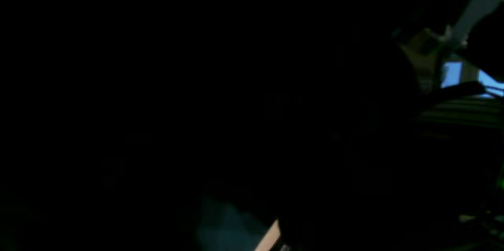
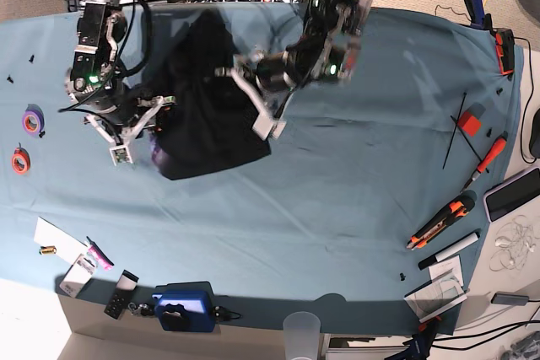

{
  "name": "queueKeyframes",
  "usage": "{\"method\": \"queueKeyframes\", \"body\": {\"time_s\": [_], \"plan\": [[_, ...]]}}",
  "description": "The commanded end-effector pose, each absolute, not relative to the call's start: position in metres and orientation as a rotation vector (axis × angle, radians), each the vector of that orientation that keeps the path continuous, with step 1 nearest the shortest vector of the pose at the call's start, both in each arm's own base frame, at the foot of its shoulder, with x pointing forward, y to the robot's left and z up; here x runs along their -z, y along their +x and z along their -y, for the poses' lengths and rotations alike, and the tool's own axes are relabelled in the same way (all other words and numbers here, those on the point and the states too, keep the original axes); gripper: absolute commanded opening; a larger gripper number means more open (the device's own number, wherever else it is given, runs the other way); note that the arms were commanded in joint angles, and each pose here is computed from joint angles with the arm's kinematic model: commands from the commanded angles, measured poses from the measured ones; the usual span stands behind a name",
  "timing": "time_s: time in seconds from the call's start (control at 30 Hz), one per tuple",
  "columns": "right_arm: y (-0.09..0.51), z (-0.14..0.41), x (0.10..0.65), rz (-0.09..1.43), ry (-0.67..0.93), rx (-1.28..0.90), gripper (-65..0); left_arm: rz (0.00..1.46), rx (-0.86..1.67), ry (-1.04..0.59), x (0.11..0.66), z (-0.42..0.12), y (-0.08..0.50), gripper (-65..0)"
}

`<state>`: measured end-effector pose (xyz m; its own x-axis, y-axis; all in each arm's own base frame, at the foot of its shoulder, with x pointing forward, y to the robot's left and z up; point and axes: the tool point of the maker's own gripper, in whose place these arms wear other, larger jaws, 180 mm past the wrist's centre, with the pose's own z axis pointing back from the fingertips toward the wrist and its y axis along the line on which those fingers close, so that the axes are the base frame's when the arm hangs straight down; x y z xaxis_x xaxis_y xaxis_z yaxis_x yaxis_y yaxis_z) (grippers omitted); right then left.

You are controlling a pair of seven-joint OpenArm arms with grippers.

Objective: Layout the t-shirt on the table in an organized manner, then fold the t-shirt properly
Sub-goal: 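Grasp the shirt edges with both grippers and flip the fold over, then drag the shirt with the left gripper toward the table center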

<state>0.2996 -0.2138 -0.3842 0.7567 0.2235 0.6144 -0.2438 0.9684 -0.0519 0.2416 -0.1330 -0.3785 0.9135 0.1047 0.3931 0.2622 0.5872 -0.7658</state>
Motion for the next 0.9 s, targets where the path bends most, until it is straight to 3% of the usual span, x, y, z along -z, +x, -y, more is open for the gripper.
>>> {"method": "queueKeyframes", "body": {"time_s": [0.0,0.23,0.47,0.6,0.87], "plan": [[0.303,0.205,0.378,0.686,0.063,-0.283,-44.1,0.474,0.111,-0.992,0.357,0.144,0.254,-65.0],[0.307,0.232,0.369,0.708,0.0,-0.248,-44.1,0.373,0.412,-0.931,0.348,0.145,0.248,-65.0],[0.301,0.294,0.35,0.758,-0.082,-0.07,-44.1,0.454,0.503,-0.831,0.339,0.106,0.287,-65.0],[0.293,0.321,0.342,0.774,-0.12,0.008,-44.1,0.522,0.697,-0.763,0.328,0.071,0.308,-65.0],[0.29,0.33,0.339,0.781,-0.133,0.037,-44.1,0.594,0.925,-0.481,0.295,0.004,0.366,-65.0]]}}
